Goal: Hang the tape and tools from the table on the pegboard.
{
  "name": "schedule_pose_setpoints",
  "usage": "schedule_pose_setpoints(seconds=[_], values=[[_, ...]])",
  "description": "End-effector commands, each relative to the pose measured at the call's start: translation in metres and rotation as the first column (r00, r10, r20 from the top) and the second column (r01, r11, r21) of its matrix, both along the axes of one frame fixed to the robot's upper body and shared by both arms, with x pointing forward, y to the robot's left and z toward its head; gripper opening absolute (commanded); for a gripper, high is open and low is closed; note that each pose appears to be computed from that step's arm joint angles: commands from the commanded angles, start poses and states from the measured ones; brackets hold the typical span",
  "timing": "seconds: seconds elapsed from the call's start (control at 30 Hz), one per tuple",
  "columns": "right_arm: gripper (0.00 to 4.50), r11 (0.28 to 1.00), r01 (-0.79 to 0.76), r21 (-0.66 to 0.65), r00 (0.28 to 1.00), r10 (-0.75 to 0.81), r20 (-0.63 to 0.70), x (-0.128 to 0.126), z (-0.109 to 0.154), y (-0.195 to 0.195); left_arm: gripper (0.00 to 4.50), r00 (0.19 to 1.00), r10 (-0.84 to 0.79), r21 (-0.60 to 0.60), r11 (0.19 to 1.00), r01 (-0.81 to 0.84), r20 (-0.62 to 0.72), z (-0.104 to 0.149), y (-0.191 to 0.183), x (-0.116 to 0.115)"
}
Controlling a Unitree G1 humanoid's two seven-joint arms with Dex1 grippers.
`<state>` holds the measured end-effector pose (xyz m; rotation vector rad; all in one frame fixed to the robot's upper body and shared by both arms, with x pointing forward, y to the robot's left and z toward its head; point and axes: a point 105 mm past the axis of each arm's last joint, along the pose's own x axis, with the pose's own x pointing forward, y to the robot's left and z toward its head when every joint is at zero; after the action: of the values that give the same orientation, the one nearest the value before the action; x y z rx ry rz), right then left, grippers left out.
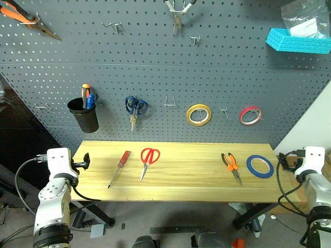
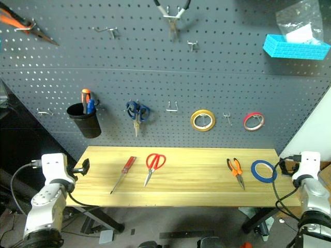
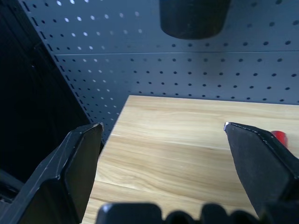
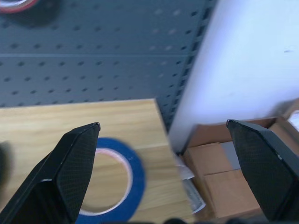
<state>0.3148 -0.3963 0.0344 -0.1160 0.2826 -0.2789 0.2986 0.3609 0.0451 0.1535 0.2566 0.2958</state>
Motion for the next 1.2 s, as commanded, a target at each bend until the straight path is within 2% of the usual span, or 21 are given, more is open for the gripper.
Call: schedule_pose_setpoints(seconds=[0.03,0.2,0.37,0.47,0.57,0.77,0.83,0.93,1.07,1.13,1.2], values=[[4.5,1.0,0.001,-0.011,0.998,0.0,0.069,0.007,0.018,-0.004,4.47,0.998,-0.002,0.04,0.999,0.0,0.058,0.019,0.005,0.003],[4.5,0.999,-0.035,-0.018,0.997,0.036,0.061,0.01,0.017,0.003,4.47,0.999,0.027,0.064,0.998,-0.03,0.04,0.016,0.008,-0.001],[4.5,0.997,-0.074,-0.022,0.997,0.075,0.025,0.01,0.012,0.008,4.47,0.998,0.059,0.007,0.998,-0.059,0.009,0.007,0.009,-0.007],[4.5,0.992,-0.119,-0.037,0.993,0.119,-0.004,0.012,0.011,0.016,4.47,0.997,0.065,-0.048,0.997,-0.063,0.036,0.008,0.004,-0.01],[4.5,0.989,-0.143,-0.035,0.99,0.143,-0.022,0.014,0.014,0.023,4.47,1.0,0.012,-0.03,0.999,-0.012,0.005,0.006,-0.01,-0.009],[4.5,0.973,-0.224,-0.055,0.973,0.22,-0.076,0.013,0.023,0.048,4.47,0.973,-0.218,-0.028,0.975,0.221,0.07,0.026,-0.065,0.011],[4.5,0.964,-0.262,-0.037,0.961,0.257,-0.105,0.014,0.024,0.057,4.47,0.931,-0.351,-0.02,0.935,0.354,0.097,0.038,-0.096,0.022],[4.5,0.958,-0.286,0.01,0.949,0.285,-0.133,0.015,0.024,0.067,4.47,0.868,-0.491,0.019,0.871,0.491,0.069,0.047,-0.128,0.028],[4.5,0.954,-0.292,0.07,0.937,0.3,-0.182,0.022,0.019,0.076,4.47,0.652,-0.758,0.046,0.652,0.757,0.011,0.063,-0.193,0.025],[4.5,0.95,-0.302,0.083,0.925,0.313,-0.217,0.028,0.015,0.08,4.47,0.527,-0.85,0.044,0.526,0.849,-0.002,0.07,-0.221,0.02],[4.5,0.948,-0.305,0.092,0.915,0.319,-0.246,0.033,0.011,0.083,4.47,0.438,-0.899,0.044,0.437,0.899,-0.015,0.075,-0.236,0.015]])
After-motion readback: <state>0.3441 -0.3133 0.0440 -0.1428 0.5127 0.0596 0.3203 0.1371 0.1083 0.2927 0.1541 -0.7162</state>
